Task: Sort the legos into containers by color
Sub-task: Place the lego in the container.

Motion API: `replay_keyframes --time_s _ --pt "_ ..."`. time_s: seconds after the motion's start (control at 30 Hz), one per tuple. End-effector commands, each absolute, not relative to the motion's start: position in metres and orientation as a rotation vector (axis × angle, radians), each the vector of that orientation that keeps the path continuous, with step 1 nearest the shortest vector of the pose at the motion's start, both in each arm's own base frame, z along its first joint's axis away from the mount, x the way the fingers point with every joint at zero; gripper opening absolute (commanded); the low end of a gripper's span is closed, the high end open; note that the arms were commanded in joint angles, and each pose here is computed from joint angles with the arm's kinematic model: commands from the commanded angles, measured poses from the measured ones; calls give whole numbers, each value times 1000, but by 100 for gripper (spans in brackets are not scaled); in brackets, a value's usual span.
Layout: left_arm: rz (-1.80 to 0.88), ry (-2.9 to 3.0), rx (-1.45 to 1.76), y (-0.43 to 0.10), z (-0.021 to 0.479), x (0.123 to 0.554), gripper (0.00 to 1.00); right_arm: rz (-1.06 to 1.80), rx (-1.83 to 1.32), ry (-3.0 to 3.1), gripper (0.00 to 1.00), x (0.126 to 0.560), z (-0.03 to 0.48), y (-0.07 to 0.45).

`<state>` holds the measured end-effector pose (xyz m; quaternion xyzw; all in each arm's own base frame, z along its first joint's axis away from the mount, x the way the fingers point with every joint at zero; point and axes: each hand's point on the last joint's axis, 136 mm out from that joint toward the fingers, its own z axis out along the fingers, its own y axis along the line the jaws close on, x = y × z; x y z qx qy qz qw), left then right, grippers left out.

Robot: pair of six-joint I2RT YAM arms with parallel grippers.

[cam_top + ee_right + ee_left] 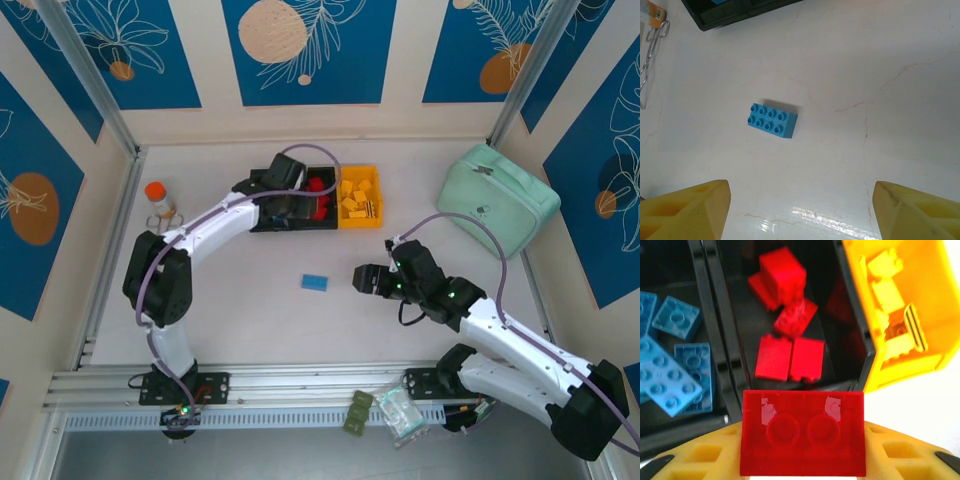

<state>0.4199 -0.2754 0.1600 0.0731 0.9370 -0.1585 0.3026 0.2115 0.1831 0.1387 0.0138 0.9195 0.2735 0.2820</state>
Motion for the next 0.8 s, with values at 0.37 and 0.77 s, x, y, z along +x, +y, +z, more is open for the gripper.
replay_keyframes --time_s 0.37,0.77 --pt "-341 2602 155 -288 136 468 46 729 44 2451 75 220 151 189" --pt "-271 2674 160 -295 99 489 48 723 57 2458 75 220 147 185"
